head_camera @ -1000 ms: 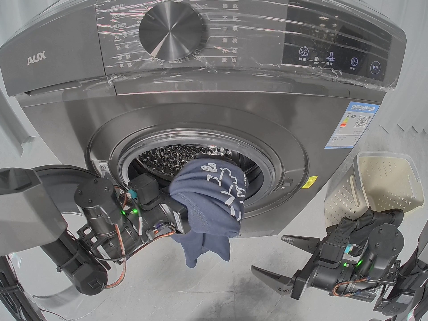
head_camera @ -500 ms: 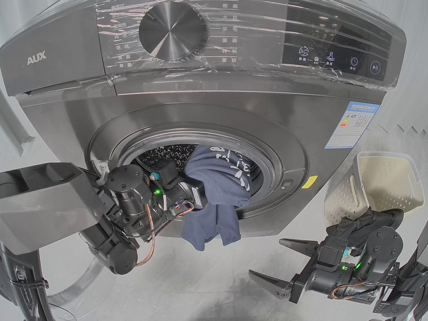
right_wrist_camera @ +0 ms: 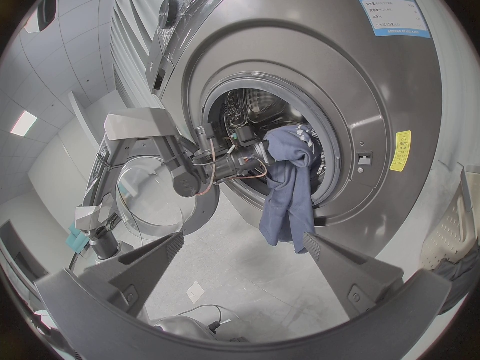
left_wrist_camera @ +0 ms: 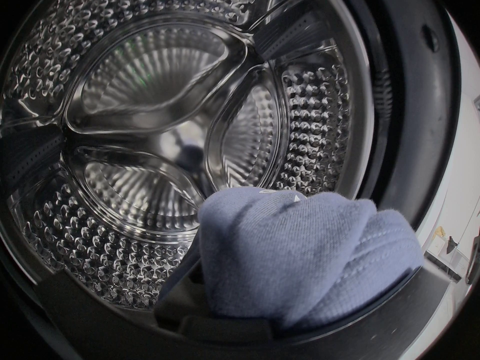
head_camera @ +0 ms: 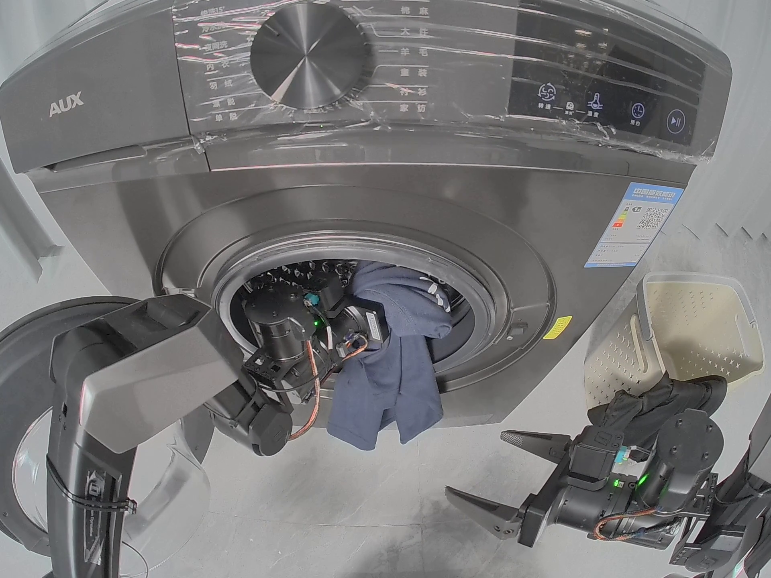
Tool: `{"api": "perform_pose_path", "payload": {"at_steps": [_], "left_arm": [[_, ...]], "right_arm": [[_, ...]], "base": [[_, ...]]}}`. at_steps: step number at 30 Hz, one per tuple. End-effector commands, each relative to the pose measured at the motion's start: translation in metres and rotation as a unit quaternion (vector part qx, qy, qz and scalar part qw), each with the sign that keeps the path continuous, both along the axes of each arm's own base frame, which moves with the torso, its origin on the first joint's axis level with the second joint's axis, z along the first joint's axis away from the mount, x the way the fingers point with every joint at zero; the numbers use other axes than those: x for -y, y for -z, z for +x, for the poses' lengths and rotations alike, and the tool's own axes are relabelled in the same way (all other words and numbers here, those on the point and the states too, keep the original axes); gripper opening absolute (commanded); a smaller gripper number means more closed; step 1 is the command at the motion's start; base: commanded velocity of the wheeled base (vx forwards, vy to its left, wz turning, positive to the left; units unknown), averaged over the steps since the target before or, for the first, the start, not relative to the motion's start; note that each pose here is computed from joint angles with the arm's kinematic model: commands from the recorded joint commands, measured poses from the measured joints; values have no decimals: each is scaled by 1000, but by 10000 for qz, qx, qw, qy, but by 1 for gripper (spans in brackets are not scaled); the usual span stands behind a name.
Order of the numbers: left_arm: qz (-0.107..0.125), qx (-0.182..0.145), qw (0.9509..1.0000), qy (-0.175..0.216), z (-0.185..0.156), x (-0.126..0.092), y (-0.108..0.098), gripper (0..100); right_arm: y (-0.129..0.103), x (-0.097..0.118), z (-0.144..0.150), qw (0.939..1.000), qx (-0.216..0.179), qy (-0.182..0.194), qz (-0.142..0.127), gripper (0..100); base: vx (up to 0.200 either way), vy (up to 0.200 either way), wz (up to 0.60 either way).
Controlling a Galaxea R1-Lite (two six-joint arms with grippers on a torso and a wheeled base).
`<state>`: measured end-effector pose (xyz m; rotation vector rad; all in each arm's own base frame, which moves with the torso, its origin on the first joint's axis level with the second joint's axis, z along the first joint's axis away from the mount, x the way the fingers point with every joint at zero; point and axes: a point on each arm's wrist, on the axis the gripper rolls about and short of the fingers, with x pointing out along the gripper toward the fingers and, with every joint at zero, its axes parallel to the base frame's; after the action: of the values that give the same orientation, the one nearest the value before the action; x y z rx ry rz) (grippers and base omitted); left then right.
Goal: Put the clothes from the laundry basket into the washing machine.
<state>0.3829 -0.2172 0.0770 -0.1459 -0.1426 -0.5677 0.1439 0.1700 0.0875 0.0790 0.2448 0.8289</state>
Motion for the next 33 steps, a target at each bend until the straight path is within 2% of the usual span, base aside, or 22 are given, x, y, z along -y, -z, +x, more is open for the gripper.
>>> {"api": "perform_pose_path", "payload": {"at_steps": [1, 6, 11, 12, 14, 15, 17, 19, 20, 22, 24, 26, 30, 31, 32, 33], "left_arm": [[20, -114, 9994, -320, 34, 4, 14, 0], [4, -104, 9985, -542, 61, 3, 9, 0], [-127, 44, 9969, -773, 85, 4, 0, 0], [-229, 130, 9947, -996, 93, 3, -4, 0], [-312, 192, 9925, -1164, 99, 0, -8, 0], [-311, 184, 9922, -1194, 100, -1, -9, 100], [-313, 141, 9922, -1198, 99, -2, -8, 100], [-307, -117, 9925, -1179, 93, -4, -7, 100], [-307, -117, 9925, -1179, 93, -4, -7, 100], [-183, -634, 9916, -1112, 74, -7, -14, 100], [-42, -983, 9897, -1038, 60, -10, -18, 100], [71, -1185, 9881, -979, 49, -10, -20, 100], [393, -1674, 9826, -707, 23, -11, -24, 100], [514, -1842, 9801, -525, 12, -10, -22, 100], [528, -1861, 9798, -511, 12, -9, -22, 100], [667, -2070, 9756, -308, 0, -6, -15, 100]], "right_arm": [[2, -1, 0, 10000, -37, -2, -39, 100], [2, -2, -1, 10000, -37, -32, -39, 100], [3, -2, -1, 10000, -52, -32, -57, 100], [3, -2, -1, 10000, -52, -32, -57, 100], [4, -2, -1, 10000, -57, -32, -63, 100], [4, -2, 0, 10000, -52, -32, -57, 100], [4, -3, 0, 10000, -57, -32, -63, 100], [4, -3, 0, 10000, -57, -32, -63, 100], [4, -3, 0, 10000, -57, -32, -63, 100], [4, -3, 0, 10000, -52, -32, -57, 100], [4, -3, -1, 10000, -52, -63, -57, 100], [4, -4, -2, 9999, -52, -86, -57, 100], [4, -4, -3, 9999, -50, -94, -58, 100], [4, -4, -3, 9999, -50, -94, -58, 100], [4, -4, -3, 9999, -50, -94, -58, 100], [4, -5, -3, 9999, -50, -101, -58, 100]], "base": [[0, 0, 0], [0, 0, 0], [0, 0, 0], [0, 0, 0], [0, 0, 0], [0, 0, 0], [0, 0, 0], [0, 0, 0], [0, 0, 0], [0, 0, 0], [0, 0, 0], [0, 0, 0], [0, 0, 0], [0, 0, 0], [0, 0, 0], [0, 0, 0]]}}
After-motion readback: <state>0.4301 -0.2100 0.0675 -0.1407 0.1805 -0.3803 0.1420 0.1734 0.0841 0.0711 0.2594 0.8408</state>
